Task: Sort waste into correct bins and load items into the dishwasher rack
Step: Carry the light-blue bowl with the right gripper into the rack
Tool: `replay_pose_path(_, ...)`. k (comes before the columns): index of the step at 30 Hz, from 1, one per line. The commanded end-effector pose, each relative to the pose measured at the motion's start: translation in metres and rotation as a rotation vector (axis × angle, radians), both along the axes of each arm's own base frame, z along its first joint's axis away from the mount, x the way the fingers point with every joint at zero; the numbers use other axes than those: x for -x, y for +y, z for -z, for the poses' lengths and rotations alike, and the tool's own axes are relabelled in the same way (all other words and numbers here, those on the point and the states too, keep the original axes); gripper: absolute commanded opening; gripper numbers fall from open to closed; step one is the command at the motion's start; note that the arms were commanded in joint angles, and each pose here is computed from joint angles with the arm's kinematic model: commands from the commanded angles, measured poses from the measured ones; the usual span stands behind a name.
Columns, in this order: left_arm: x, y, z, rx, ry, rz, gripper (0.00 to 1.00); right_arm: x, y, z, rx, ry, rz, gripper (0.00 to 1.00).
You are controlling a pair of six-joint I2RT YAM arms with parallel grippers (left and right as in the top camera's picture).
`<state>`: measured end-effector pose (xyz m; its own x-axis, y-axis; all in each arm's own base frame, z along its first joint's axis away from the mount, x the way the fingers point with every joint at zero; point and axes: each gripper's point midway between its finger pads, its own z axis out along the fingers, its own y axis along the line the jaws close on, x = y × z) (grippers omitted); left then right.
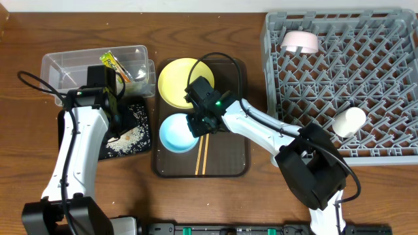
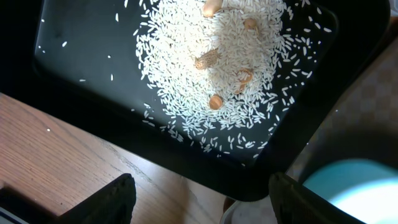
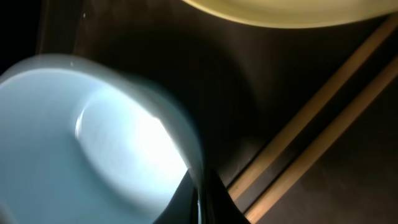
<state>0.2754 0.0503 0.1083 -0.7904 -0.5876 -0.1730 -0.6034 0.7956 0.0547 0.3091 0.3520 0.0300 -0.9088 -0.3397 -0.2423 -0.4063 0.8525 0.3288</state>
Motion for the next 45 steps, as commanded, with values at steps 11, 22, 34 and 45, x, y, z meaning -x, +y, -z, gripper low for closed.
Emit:
replay_pose_path(11,0.002,0.004,-0.004,-0.015,-0.007,-0.016,0.71,-0.083,-0.080,-0.122,0.015,-0.389,0.154,0.01)
replay_pose_path(22,0.001,0.004,-0.004,-0.015,-0.008,-0.016,0.71,-0.162,-0.277,-0.236,0.494,-0.870,0.436,0.01)
replay_pose_path(34,0.001,0.004,-0.004,-0.016,-0.012,-0.016,0.72,-0.178,-0.436,-0.272,1.061,-0.919,0.562,0.01)
replay_pose_path(45,0.001,0.004,-0.004,-0.016,-0.010,-0.016,0.72,-0.192,-0.497,-0.220,1.252,-0.764,0.541,0.01)
